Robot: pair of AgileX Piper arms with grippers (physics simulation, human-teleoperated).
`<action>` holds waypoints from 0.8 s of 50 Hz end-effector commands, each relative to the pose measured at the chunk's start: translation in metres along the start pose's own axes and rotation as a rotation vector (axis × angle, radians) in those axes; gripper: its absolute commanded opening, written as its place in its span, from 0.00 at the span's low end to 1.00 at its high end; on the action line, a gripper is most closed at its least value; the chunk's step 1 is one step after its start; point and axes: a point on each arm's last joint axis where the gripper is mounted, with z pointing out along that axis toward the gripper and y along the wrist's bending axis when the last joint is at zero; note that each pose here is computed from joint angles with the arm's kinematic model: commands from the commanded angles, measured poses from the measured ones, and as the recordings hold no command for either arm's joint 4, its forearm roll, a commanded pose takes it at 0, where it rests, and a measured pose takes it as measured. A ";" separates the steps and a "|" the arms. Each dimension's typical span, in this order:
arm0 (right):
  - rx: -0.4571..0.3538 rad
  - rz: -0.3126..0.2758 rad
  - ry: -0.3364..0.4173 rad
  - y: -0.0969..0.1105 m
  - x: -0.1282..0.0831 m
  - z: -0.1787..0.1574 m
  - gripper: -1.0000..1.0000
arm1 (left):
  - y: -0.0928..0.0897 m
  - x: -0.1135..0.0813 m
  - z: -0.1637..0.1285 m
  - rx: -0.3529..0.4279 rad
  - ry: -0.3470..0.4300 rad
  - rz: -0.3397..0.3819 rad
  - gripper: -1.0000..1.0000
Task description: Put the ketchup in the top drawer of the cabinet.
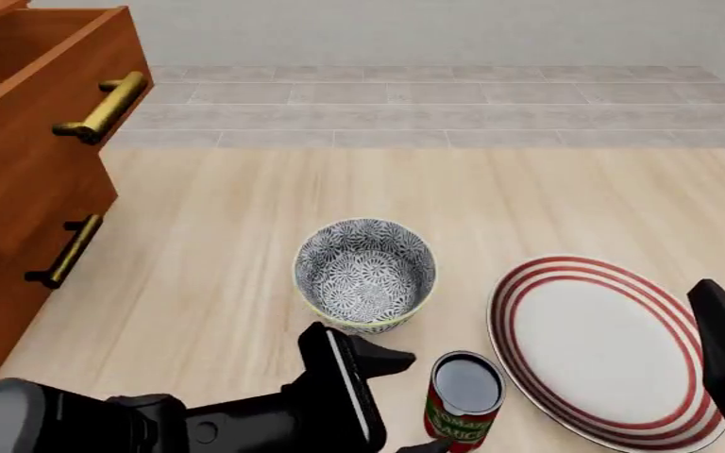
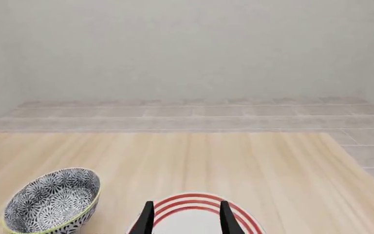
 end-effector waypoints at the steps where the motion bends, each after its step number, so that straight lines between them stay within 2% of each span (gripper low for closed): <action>1: -0.011 -0.007 0.002 0.001 0.000 0.000 1.00 | -0.002 0.006 0.017 0.007 0.019 0.004 1.00; 13: -0.012 -0.006 0.006 0.001 0.001 0.000 1.00 | -0.003 0.007 0.027 0.011 0.024 -0.001 1.00; 14: -0.012 -0.010 0.005 0.001 0.000 0.000 1.00 | 0.001 0.012 0.030 -0.002 0.036 0.015 1.00; 30: -0.014 -0.009 0.011 0.001 0.001 0.000 1.00 | -0.001 0.020 0.044 0.001 0.054 0.000 1.00; 31: -0.056 -0.022 -0.057 0.003 -0.005 0.000 1.00 | 0.000 0.019 0.045 0.001 0.054 0.000 1.00; 33: -0.043 -0.018 -0.041 0.003 -0.016 -0.002 1.00 | 0.000 0.020 0.047 0.001 0.057 0.000 1.00; 40: -0.044 -0.018 -0.041 0.003 -0.016 -0.002 1.00 | -0.001 0.020 0.051 0.004 0.060 0.001 1.00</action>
